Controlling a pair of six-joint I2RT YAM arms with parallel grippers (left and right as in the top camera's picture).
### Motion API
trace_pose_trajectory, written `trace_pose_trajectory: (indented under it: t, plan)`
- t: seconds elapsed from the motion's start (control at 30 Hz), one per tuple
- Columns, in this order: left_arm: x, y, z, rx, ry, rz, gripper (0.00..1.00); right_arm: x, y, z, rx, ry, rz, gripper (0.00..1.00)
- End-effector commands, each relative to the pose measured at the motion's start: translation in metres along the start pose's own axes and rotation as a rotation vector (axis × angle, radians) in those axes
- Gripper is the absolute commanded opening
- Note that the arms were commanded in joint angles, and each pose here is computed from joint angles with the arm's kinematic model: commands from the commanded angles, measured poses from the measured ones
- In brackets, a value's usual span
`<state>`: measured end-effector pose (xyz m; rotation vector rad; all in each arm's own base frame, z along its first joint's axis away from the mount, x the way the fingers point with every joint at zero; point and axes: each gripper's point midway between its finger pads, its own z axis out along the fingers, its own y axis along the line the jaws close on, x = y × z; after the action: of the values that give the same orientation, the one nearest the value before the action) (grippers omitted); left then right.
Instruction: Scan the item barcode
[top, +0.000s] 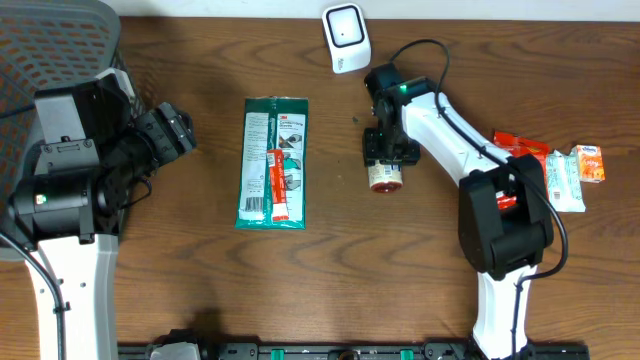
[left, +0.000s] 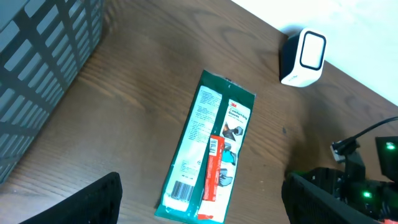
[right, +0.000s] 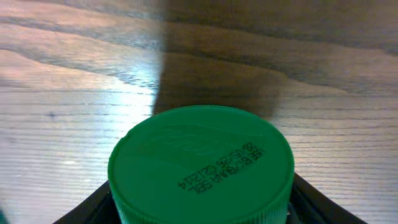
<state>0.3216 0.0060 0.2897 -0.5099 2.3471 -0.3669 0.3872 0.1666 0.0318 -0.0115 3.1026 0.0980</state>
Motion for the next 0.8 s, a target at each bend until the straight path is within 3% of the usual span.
trace_pose_trajectory:
  t: [0.0,0.4,0.63,0.77]
  plan:
    - [-0.001,0.0,-0.001,0.002,-0.004,0.003,0.82,-0.02,0.009,-0.061,-0.038,-0.162,-0.015,0.37]
    - [-0.001,0.0,-0.001,0.003,-0.004,0.004,0.82,-0.023,0.014,-0.131,0.02,-0.393,0.073,0.29]
    - [-0.001,0.0,-0.001,0.002,-0.004,0.003,0.82,0.002,0.028,-0.187,0.137,-0.649,0.058,0.27]
    - [-0.001,0.0,-0.001,0.002,-0.004,0.003,0.82,0.018,0.032,-0.185,0.122,-0.763,0.06,0.25]
